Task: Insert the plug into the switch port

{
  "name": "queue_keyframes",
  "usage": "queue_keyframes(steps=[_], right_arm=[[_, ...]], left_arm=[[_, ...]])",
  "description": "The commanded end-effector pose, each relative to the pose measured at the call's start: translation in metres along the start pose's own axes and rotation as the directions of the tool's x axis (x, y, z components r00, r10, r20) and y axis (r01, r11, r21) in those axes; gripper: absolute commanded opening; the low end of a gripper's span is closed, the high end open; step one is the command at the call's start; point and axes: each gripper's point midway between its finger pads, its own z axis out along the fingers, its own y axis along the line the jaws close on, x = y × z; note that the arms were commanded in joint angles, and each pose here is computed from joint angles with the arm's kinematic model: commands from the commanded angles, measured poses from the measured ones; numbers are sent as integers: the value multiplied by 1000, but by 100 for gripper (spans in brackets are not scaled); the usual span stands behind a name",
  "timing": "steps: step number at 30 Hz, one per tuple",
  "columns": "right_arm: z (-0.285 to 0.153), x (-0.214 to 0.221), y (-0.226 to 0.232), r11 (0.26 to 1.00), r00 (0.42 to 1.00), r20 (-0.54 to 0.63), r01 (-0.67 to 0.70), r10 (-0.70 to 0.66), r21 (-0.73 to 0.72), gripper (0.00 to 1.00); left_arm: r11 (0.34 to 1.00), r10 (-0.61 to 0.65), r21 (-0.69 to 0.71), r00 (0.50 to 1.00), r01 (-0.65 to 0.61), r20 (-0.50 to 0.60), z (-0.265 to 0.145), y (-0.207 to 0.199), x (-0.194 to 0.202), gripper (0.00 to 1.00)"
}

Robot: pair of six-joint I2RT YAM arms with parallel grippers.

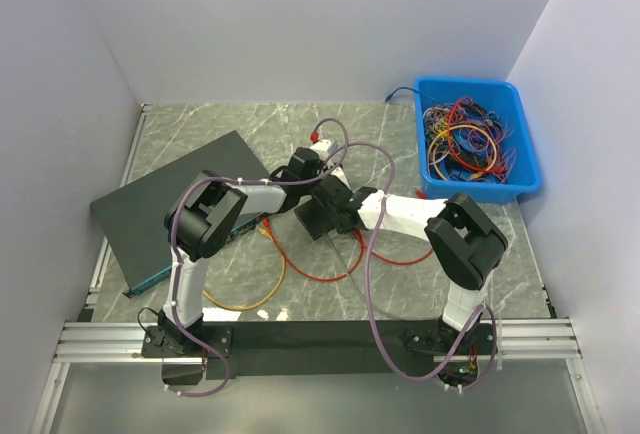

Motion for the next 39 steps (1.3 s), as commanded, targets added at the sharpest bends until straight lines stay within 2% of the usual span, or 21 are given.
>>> queue_keyframes(steps=[1, 6, 8, 10, 14, 21, 26, 29, 39], right_arm=[[-29, -85, 15, 979, 939, 280, -183, 201, -88, 18], [-54, -77, 7, 975, 931, 291, -200, 221, -102, 27], [-62, -71, 0, 976, 933, 286, -200, 218, -88, 34], [-77, -72, -8, 972, 923, 305, -216, 234, -94, 40], [-96, -69, -20, 966, 908, 329, -236, 258, -104, 47], [-117, -60, -28, 957, 891, 351, -254, 289, -143, 51], [-107, -36, -24, 953, 905, 308, -253, 294, -167, 53], [-97, -21, -13, 948, 917, 268, -246, 296, -204, 53], [-55, 4, 15, 953, 961, 140, -203, 237, -223, 50]], left_arm=[[994, -67, 58, 928, 95, -367, -18, -26, 98, 65], [997, -69, 23, 948, 80, -311, -15, -8, 59, 65], [997, -74, 3, 948, 79, -311, -16, -1, 51, 65], [997, -69, 0, 955, 72, -287, -14, 0, 35, 65], [998, -65, -12, 967, 64, -246, -16, 0, 7, 66], [998, -50, -44, 989, 44, -141, -41, -11, -39, 67], [993, -41, -110, 999, 37, -35, -71, -10, -73, 67], [993, -37, -110, 999, 35, -17, -78, -9, -76, 68], [995, -73, -73, 993, 66, -92, -62, 0, -34, 66]])
